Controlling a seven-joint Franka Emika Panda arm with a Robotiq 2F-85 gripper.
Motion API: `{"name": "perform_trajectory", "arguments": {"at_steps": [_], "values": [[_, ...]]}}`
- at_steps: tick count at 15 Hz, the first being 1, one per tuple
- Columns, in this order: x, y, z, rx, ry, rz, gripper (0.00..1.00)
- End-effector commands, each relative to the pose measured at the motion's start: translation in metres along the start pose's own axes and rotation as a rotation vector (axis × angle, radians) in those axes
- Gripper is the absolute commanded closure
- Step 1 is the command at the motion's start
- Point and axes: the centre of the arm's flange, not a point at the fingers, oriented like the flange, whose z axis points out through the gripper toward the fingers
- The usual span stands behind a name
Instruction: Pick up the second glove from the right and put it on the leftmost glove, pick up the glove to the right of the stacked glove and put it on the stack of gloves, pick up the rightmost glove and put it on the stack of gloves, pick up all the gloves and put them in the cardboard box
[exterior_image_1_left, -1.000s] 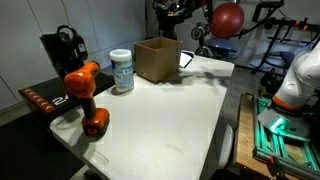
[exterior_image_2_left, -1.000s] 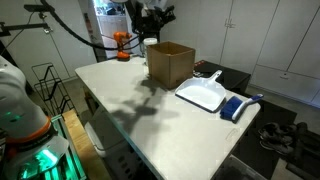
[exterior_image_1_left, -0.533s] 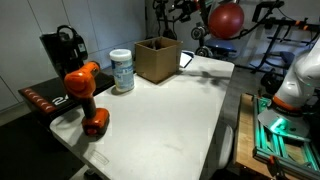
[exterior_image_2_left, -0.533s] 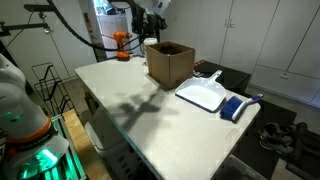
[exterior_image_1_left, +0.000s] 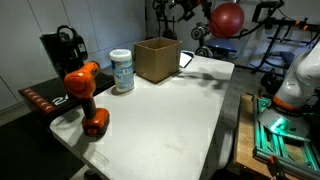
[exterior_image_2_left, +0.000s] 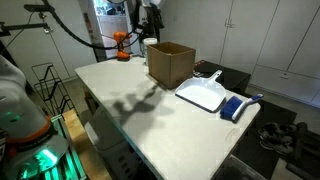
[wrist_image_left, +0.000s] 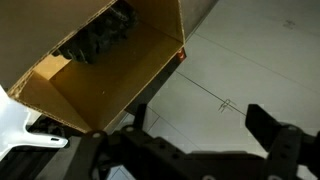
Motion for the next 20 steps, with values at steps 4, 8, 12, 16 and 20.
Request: {"name": "perform_trajectory", "arguments": {"at_steps": [4, 8, 12, 16, 20], "values": [[-0.024, -0.027, -0.04, -0.26, -0.123, -0.258, 0.0], [-0.04, -0.033, -0.058, -0.406, -0.236, -0.42, 0.0], [-0.05, -0.036, -0.074, -0.551, -0.298, -0.577, 0.0], [-0.048, -0.036, -0.076, -0.577, -0.285, -0.611, 0.0], [-0.052, -0.043, -0.08, -0.593, -0.282, -0.657, 0.0]]}}
